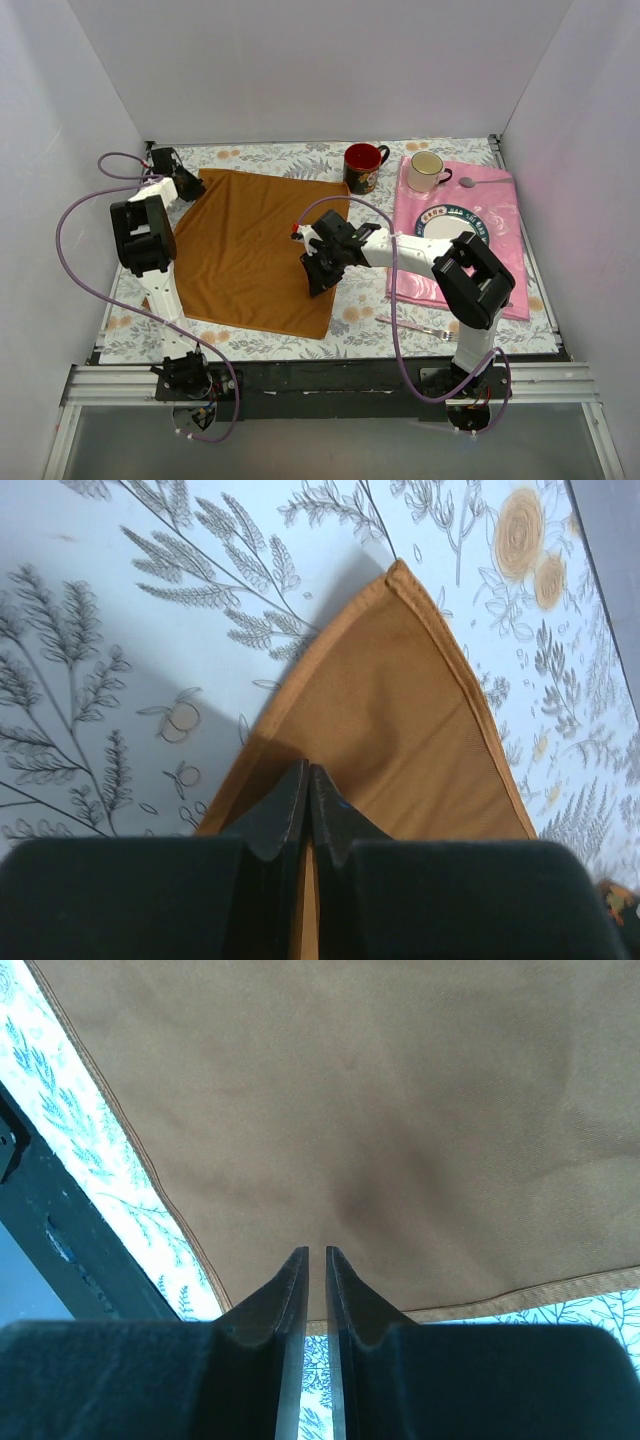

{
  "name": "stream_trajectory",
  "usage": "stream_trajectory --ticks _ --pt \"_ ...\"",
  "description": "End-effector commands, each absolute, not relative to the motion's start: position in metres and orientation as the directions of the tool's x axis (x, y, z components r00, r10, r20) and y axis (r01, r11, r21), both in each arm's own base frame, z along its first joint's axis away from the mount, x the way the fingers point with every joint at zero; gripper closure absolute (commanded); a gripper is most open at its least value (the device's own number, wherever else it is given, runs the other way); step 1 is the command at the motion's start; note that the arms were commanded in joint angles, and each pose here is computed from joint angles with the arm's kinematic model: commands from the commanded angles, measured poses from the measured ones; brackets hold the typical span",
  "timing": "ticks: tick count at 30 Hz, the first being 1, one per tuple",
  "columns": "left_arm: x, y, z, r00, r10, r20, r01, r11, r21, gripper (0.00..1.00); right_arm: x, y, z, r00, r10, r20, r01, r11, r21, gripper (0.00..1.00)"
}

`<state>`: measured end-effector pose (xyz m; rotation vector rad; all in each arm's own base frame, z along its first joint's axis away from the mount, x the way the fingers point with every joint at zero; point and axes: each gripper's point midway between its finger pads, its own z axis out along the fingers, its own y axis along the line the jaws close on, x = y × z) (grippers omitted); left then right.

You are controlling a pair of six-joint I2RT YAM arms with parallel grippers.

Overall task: Fold the napkin, place the utensils inside, and roll it up
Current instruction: Flatten the napkin out

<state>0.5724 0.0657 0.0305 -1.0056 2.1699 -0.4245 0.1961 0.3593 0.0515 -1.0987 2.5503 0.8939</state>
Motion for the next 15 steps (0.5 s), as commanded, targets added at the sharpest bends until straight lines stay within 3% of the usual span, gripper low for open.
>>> stream_trajectory --ticks 1,8,15 --pt "0.587 0.075 0.044 -0.416 -0.759 -0.501 -0.527 0.650 -0.547 1.00 0.192 0.367 0.064 -0.676 -0.589 -0.442 -0.735 0.499 0.460 0.81" --pt "0.578 0.097 0.004 -0.396 -0.782 -0.480 -0.641 0.610 -0.465 1.00 0.191 0.361 0.060 -0.688 -0.591 -0.421 -0.724 0.522 0.451 0.81" --pt "0.580 0.123 0.004 -0.389 -0.759 -0.522 -0.674 0.621 -0.400 1.00 0.189 0.357 0.053 -0.692 -0.597 -0.405 -0.720 0.531 0.447 0.81"
